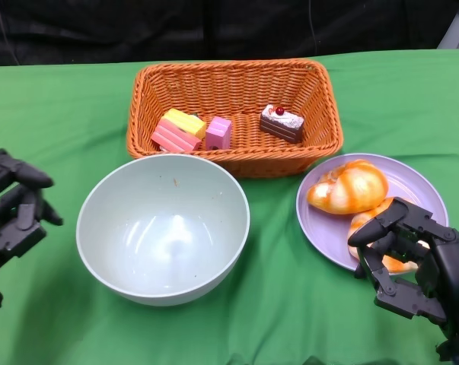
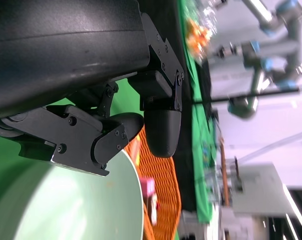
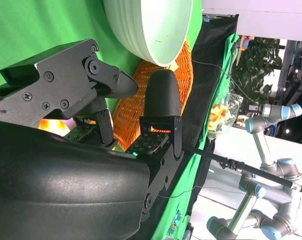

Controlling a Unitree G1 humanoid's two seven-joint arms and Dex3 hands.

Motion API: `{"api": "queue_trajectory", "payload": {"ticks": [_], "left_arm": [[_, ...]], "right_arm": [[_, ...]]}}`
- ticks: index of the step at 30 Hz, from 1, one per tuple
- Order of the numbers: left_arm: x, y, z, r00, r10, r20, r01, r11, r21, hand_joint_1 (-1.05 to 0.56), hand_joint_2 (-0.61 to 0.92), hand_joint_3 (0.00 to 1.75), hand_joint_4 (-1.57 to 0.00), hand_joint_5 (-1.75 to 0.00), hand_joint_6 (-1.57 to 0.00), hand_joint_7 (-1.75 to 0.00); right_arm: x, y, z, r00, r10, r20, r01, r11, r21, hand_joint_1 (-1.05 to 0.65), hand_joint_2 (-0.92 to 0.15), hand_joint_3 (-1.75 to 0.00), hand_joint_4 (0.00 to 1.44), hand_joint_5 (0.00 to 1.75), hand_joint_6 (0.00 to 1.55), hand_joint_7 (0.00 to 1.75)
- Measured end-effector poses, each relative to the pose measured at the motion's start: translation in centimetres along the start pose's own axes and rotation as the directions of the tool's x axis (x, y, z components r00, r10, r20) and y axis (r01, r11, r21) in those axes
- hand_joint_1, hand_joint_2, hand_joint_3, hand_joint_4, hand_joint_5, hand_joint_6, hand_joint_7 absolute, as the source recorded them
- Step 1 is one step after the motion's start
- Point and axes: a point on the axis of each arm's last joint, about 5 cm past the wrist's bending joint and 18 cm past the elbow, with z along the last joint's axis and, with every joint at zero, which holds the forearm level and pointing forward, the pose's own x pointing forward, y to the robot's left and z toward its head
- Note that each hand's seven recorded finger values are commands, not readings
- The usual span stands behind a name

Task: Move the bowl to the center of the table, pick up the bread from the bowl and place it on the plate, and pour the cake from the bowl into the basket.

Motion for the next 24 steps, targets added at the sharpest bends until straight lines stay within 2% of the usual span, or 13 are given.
{"api": "queue_trajectory", "payload": {"ticks": [3,6,13,17,24], "left_arm": [[0.0,0.6,-0.3,0.997,0.066,-0.028,-0.066,0.998,0.003,-0.08,0.57,1.15,-0.79,-1.75,-0.59,-1.62],[-0.1,1.2,-0.5,0.993,0.104,-0.062,-0.103,0.994,0.021,-0.09,0.62,1.02,-0.77,-1.75,-0.57,-1.63],[0.1,1.4,-0.9,0.986,0.127,-0.107,-0.122,0.991,0.055,-0.11,0.59,0.98,-0.78,-1.75,-0.59,-1.64],[0.5,1.3,-0.7,0.987,0.129,-0.1,-0.124,0.99,0.061,-0.11,0.56,1.06,-0.8,-1.75,-0.61,-1.63],[0.7,1.2,-0.6,0.986,0.134,-0.096,-0.128,0.99,0.065,-0.13,0.55,1.06,-0.81,-1.75,-0.63,-1.62]], "right_arm": [[0.0,-0.1,0.0,1.0,-0.003,0.0,0.003,1.0,-0.001,-0.06,-0.66,-0.85,0.71,1.51,0.69,1.25],[-0.1,-0.2,0.0,1.0,-0.007,-0.001,0.007,1.0,-0.002,-0.06,-0.66,-0.86,0.72,1.51,0.7,1.24],[-0.1,-0.3,0.0,1.0,0.0,0.002,0.0,1.0,-0.006,-0.05,-0.65,-0.9,0.73,1.52,0.69,1.25],[-0.1,-0.4,0.0,1.0,0.001,0.007,-0.001,1.0,-0.01,-0.07,-0.62,-0.93,0.73,1.53,0.69,1.27],[-0.2,-0.4,0.0,1.0,-0.002,0.005,0.002,1.0,-0.02,-0.08,-0.61,-0.93,0.73,1.52,0.69,1.26]]}}
